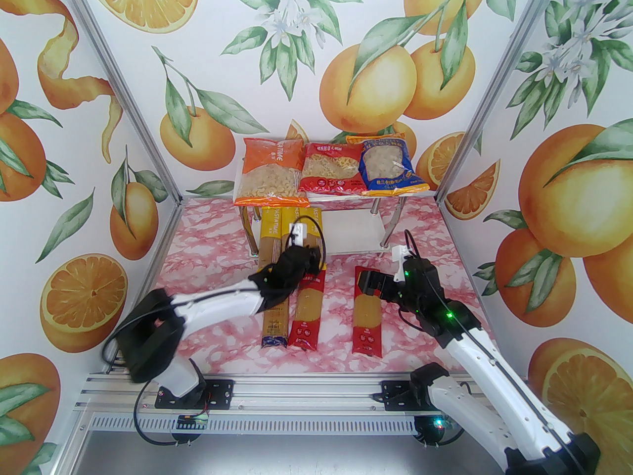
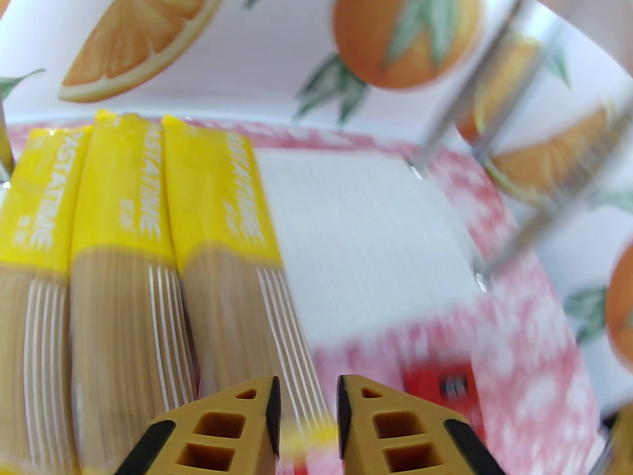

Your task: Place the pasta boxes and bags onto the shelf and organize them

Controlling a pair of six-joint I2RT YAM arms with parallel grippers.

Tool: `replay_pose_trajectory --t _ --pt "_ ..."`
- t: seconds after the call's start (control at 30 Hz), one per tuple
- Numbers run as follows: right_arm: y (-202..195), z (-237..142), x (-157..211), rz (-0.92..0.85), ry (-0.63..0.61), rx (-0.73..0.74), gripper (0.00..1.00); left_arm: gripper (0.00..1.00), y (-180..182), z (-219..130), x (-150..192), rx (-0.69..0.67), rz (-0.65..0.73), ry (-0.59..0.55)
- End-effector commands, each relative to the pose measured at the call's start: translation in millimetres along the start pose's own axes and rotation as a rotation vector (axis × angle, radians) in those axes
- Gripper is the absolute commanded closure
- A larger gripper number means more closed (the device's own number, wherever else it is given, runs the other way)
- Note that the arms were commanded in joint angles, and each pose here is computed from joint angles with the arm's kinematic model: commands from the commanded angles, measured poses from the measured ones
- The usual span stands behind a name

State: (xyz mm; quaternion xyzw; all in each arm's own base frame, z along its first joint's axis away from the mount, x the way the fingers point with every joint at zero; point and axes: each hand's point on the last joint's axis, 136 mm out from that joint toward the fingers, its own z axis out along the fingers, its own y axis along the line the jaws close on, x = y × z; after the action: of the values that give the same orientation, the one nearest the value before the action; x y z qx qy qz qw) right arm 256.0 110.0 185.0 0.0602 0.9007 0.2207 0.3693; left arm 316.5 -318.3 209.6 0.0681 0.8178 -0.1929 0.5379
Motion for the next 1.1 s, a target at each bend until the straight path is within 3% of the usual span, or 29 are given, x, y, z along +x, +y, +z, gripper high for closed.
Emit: replay_pose_trajectory --t 0.0,0.17,0.3,0.53,0.73,1.07 --pt "1.3 -0.8 6.1 0.001 0.017 -0.016 0.0 0.59 22.4 -57.8 -13.1 -0.108 0.151 -0.016" --pt "2.9 3.0 8.4 0.011 0.022 -0.032 0.0 0.43 72.4 -108.8 30.2 -0.202 0.133 0.173" --pt "4.2 6.0 10.3 0.026 0.023 -0.047 0.0 0.37 92.4 -127.8 69.0 -0.206 0.042 0.261" --pt "6.4 5.6 8.7 0.035 0.019 -0.057 0.0 0.29 94.3 -122.6 106.8 -0.17 -0.046 0.326" --pt "7.5 4.5 6.4 0.037 0.01 -0.061 0.0 0.11 92.3 -105.4 129.2 -0.146 -0.102 0.396" --pt "10.5 2.8 2.7 0.031 0.001 -0.07 0.0 0.11 106.4 -92.4 144.7 -0.204 -0.107 0.473"
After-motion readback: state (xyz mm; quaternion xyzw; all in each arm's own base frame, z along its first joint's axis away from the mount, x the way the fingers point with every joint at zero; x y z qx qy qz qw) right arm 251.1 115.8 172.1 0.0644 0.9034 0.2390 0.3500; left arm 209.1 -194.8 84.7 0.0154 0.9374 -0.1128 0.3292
